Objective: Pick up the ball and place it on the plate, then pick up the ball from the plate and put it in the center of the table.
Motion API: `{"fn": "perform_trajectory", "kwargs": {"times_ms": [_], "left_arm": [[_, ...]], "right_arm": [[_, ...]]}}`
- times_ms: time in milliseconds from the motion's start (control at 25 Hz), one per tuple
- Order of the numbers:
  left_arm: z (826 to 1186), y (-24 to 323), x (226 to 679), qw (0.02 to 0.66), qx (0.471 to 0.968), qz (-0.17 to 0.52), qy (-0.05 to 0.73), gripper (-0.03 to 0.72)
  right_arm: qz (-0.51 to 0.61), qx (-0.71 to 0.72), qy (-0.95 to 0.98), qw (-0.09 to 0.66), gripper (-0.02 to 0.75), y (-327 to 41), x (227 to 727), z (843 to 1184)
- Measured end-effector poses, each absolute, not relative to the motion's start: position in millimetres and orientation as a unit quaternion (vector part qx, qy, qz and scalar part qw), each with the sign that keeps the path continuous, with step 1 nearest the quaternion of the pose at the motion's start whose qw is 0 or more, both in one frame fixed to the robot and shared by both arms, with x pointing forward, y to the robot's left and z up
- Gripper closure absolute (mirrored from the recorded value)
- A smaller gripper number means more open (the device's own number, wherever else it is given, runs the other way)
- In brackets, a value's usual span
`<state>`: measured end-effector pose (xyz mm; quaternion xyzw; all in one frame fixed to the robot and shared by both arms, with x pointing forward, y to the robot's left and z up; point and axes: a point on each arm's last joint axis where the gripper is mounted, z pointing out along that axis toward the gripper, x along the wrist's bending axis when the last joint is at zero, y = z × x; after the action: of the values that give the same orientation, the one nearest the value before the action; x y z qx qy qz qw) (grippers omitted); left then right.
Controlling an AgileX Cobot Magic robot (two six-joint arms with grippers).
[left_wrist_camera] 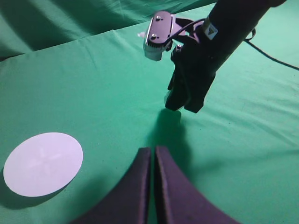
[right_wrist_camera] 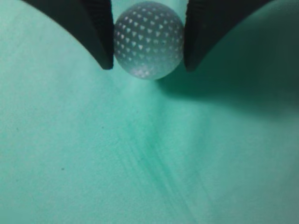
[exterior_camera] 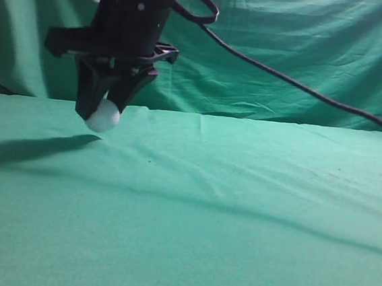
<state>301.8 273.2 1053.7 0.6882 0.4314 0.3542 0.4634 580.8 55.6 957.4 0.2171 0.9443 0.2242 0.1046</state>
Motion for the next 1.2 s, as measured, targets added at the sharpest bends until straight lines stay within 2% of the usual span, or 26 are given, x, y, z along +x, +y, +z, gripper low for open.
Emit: {"fn": "perform_trajectory", "kwargs": {"times_ms": [240,280,440,480,600,640,720,800,960,1000,1080,1200], "left_arm": [[1053,274,302,0.460,0.690,0.358,0.430,0.688],[1053,274,302,0.459,0.690,0.358,0.430,0.688],[1053,274,302,0.457,0.692,0.360,0.428,0.688],[1053,274,302,0.457,0.692,0.360,0.428,0.688],[1053,274,302,0.457,0.692,0.360,0.428,0.688],[1053,274,302,0.457,0.692,0.360,0.428,0.688],[1053,274,302,0.457,0.692,0.360,0.428,0.688],[1053,274,302,0.457,0.692,0.360,0.428,0.688],[1053,274,302,0.457,0.692,0.360,0.428,0.688],[1053,274,302,0.457,0.692,0.360,0.428,0.688],[1053,274,302,0.457,0.692,0.360,0.428,0.688],[1054,274,302,0.457,0.691,0.361,0.428,0.688]], "right_arm": [[0.224,0.216,0.944,0.109,0.435,58,584,948],[0.224,0.216,0.944,0.109,0.379,58,584,948],[0.221,0.216,0.945,0.107,0.248,58,584,948],[0.216,0.216,0.947,0.104,0.257,58,583,950],[0.199,0.216,0.952,0.090,0.257,57,582,968],[0.195,0.220,0.952,0.086,0.216,56,581,981],[0.195,0.234,0.949,0.083,0.230,53,578,1011],[0.199,0.242,0.946,0.088,0.325,47,573,1048],[0.232,0.248,0.932,0.124,0.619,29,560,1118],[0.245,0.252,0.927,0.133,0.668,24,555,1134],[0.274,0.258,0.914,0.148,0.738,12,544,1166],[0.317,0.273,0.893,0.164,0.738,-11,522,1210]]}}
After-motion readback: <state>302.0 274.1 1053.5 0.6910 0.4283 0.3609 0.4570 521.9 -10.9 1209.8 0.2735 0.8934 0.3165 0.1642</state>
